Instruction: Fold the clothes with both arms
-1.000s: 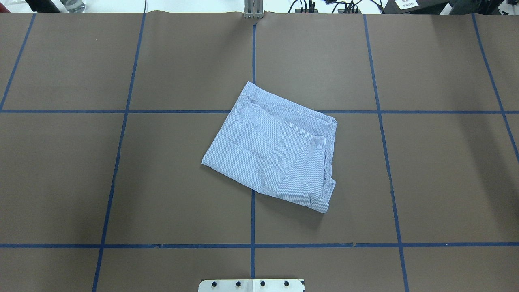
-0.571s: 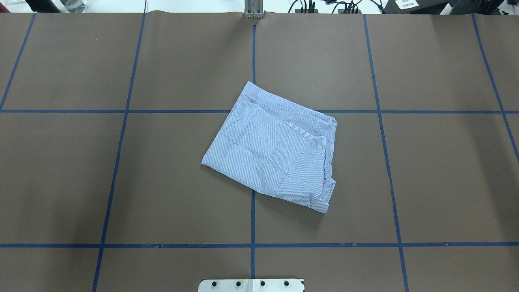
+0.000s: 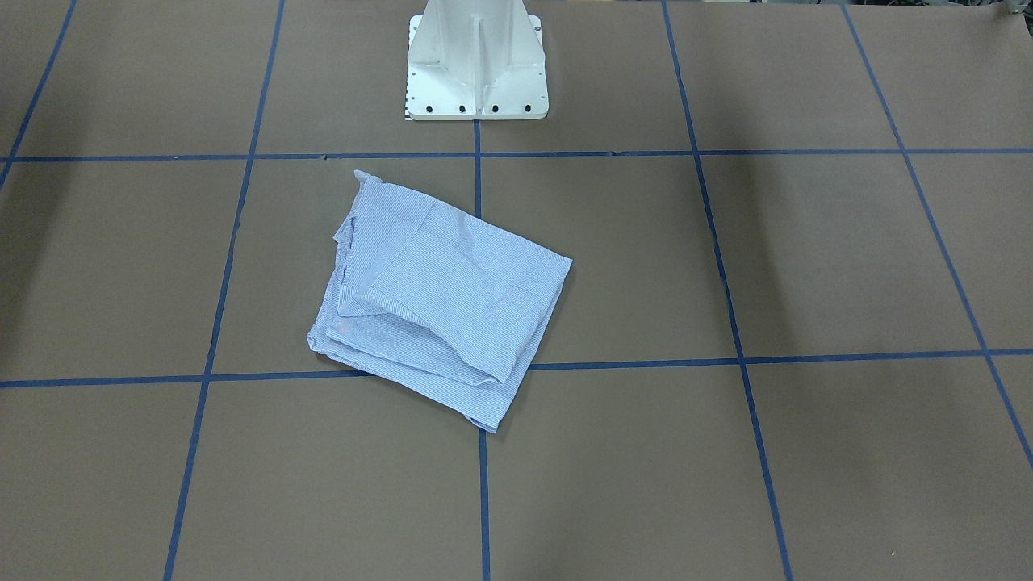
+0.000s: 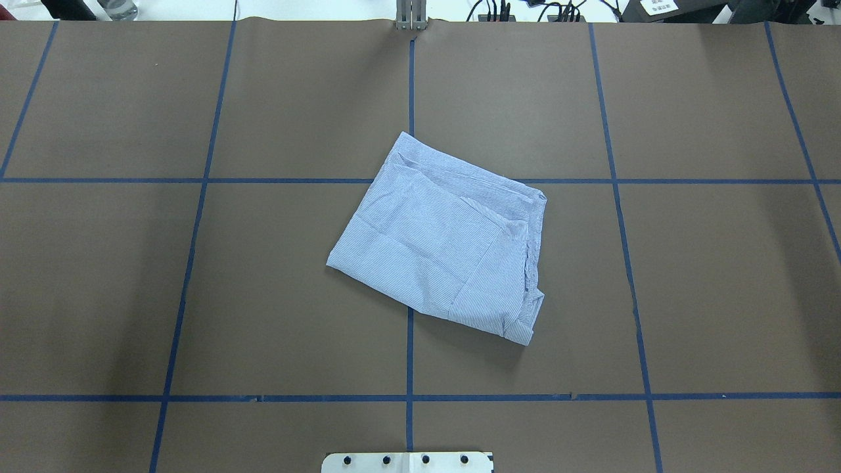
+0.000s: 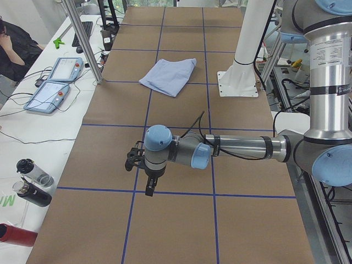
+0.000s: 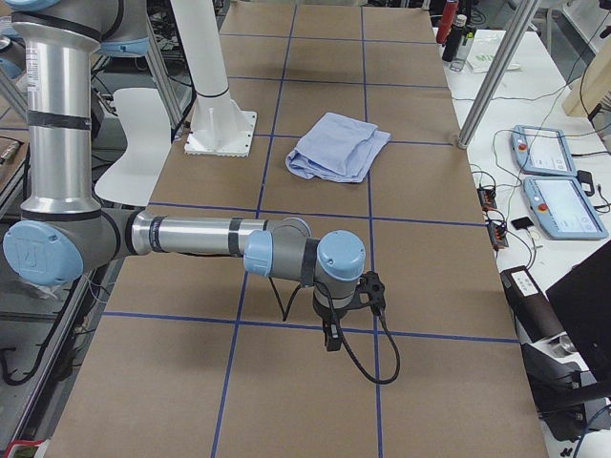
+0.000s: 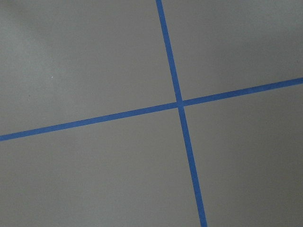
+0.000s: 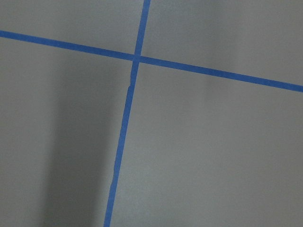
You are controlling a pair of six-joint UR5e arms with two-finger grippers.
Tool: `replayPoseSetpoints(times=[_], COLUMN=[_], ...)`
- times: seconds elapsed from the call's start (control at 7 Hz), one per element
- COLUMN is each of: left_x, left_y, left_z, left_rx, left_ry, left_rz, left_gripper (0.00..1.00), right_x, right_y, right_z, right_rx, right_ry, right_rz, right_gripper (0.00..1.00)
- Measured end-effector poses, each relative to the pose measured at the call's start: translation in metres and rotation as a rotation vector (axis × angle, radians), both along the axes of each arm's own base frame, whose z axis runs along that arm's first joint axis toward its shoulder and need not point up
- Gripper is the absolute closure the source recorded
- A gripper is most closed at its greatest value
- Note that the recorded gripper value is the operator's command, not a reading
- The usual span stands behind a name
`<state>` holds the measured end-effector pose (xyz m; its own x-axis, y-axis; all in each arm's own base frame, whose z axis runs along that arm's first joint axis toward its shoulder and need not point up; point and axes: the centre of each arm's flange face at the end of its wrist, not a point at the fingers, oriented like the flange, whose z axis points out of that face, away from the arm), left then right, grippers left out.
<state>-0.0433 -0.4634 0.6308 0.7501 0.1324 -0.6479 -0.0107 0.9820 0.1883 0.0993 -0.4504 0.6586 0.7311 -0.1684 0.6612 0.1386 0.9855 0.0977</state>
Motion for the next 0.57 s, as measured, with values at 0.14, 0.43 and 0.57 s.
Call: replayPoseSetpoints(times=[0.14,0.43,0.57], left_x=[0.0131,0.0216,0.0217], left_y=[-0.0011,0.0004,0.0039], left_z=[0.0002,0.0030,0.0084], left_rx=[-0.027,-0.069,-0.070], left_ry=[0.004,0.001,-0.003], left_rz=[0.004,0.018,0.043], left_gripper=[0.01,0.01,0.01], right_x=[-0.0011,-0.0026,-0.0027], right_y=[-0.0012,-0.0032,-0.0044], right_z=[0.0010,0.0056,0.0059], right_rx=[-0.002,-0.010,-0.012], right_ry=[0.019,0.103,0.119], right_rz=[-0.007,-0.029,-0.033], right_gripper=[0.00,0.00,0.00])
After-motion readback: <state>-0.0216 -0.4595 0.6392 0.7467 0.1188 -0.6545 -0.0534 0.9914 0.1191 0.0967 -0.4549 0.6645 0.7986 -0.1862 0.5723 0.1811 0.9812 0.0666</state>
